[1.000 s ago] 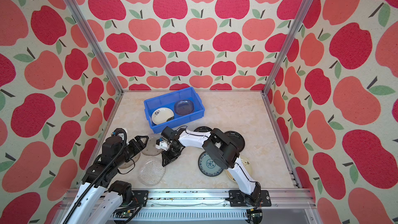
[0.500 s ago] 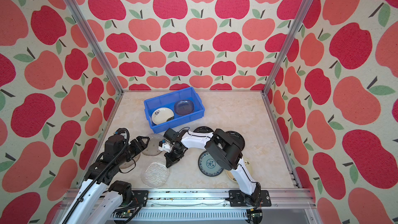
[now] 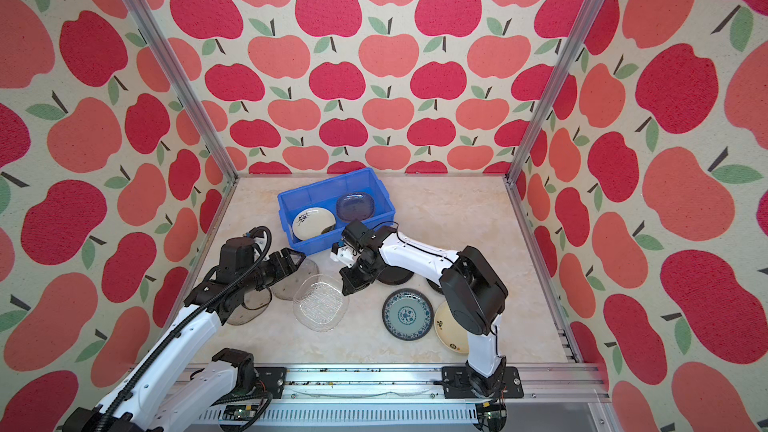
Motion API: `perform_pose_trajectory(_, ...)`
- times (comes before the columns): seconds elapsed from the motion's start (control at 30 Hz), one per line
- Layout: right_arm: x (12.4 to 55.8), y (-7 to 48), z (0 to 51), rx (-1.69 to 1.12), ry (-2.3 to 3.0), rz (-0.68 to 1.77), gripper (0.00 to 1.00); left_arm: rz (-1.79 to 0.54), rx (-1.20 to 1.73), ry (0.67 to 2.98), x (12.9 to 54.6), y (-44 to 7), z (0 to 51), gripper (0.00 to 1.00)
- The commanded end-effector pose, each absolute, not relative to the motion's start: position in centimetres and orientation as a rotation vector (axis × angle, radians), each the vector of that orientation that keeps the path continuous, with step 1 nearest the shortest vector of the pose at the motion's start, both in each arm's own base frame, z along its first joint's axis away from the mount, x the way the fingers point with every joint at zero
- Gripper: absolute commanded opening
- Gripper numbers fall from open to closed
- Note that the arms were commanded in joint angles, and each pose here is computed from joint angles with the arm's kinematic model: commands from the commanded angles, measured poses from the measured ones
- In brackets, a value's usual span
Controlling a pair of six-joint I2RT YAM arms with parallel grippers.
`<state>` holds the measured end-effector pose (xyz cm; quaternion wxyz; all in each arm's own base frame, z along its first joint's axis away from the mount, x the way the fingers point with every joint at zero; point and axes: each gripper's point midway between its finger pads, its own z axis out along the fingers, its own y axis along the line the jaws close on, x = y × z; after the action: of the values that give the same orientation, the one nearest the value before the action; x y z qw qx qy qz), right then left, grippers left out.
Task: Place the plates into the plastic bin on the countertop
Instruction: 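Close the right gripper on the third clear plate's rim while the left approaches, then close the left gripper on the raised edge of the clear plate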
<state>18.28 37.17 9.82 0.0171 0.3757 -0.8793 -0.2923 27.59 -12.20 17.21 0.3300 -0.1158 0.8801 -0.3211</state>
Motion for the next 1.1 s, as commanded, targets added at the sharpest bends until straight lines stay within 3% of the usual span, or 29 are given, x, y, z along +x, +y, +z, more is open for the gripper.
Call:
perform_pose_trajectory(0.0,19.7,34.5,11.1,1.203,-2.758,-0.826,0.0,-0.943,-0.108,2.193,29.3,-14.9,20.7,0.75)
perform_pose_trajectory(0.4,26.6,33.0,13.2,1.158,-2.87,-0.877,0.0,-0.978,0.1,2.261,31.7,-19.5,18.6,0.7)
perform_pose_trajectory(0.53,27.4,33.1,12.6,1.173,-2.833,-0.867,0.0,-0.972,0.134,2.275,32.5,-19.7,18.0,0.67)
perform_pose_trajectory(0.77,27.9,33.4,12.6,1.15,-2.808,-0.91,0.0,-0.981,0.14,2.282,33.5,-19.4,17.3,0.54)
perform_pose_trajectory(1.07,27.9,34.0,13.1,1.152,-2.778,-0.941,0.0,-1.017,0.148,2.319,33.6,-19.8,15.7,0.49)
